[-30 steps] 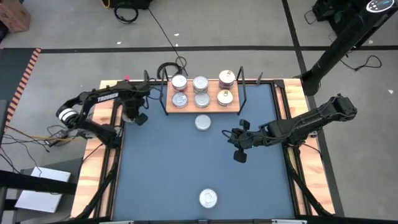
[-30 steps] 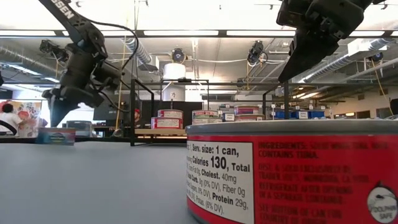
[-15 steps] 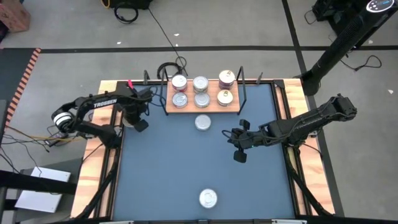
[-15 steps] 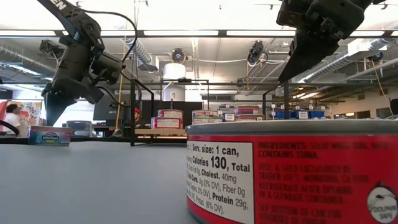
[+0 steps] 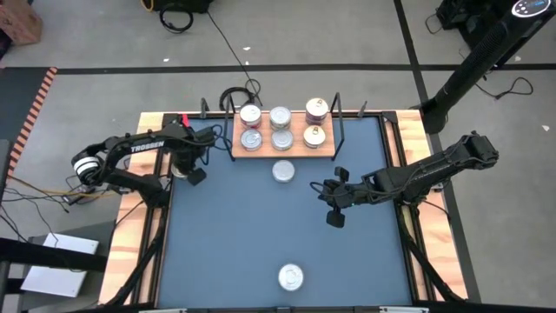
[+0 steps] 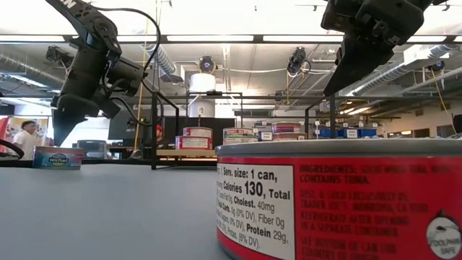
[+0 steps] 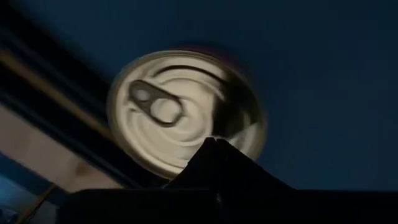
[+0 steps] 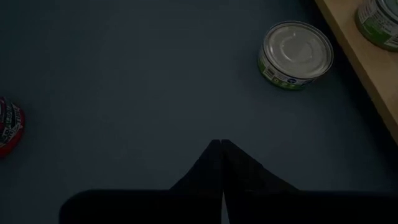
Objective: Stack canned seafood by type on shelf
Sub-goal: Stack the blue tuna can on top of the blue tuna can on the shelf
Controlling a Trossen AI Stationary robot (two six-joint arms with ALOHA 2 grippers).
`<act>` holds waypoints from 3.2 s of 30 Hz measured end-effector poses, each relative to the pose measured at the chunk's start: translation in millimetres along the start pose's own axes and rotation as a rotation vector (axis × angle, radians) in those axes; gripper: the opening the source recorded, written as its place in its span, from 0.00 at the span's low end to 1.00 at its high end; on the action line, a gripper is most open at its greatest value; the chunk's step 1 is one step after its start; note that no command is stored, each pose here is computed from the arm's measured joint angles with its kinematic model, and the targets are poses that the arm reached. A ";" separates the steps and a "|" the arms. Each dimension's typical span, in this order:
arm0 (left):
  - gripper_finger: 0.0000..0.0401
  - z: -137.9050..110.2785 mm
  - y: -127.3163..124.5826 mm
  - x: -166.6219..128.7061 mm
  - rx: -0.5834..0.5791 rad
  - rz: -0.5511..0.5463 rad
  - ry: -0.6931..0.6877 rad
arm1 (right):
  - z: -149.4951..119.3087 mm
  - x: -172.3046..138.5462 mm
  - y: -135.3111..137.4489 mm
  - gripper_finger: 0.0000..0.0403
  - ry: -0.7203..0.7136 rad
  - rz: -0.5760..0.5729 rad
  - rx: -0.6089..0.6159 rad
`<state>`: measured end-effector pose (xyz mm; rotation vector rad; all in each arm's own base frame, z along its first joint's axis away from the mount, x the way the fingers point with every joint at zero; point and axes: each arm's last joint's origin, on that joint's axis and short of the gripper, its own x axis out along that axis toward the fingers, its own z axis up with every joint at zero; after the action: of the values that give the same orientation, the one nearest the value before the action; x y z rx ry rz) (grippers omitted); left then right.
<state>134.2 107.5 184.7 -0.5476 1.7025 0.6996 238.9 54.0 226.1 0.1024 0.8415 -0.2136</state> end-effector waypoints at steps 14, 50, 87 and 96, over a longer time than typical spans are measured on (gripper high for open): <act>0.01 -8.4 -3.7 -1.3 -0.081 -0.009 0.080 | 0.0 0.0 0.0 0.02 0.001 0.000 -0.001; 0.01 2.1 38.0 -11.9 -0.363 0.101 -0.235 | -0.2 0.1 0.0 0.02 0.002 0.000 -0.023; 0.01 -46.8 6.1 -13.4 0.895 0.102 -0.252 | 0.0 0.0 0.1 0.02 0.001 0.001 -0.019; 0.01 -35.7 -3.1 -11.1 1.016 0.234 -0.218 | 0.0 0.0 0.1 0.02 0.000 0.001 -0.019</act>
<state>114.1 80.1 200.8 0.4283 1.6739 -0.0142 238.9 54.0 226.0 0.0852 0.8437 -0.2048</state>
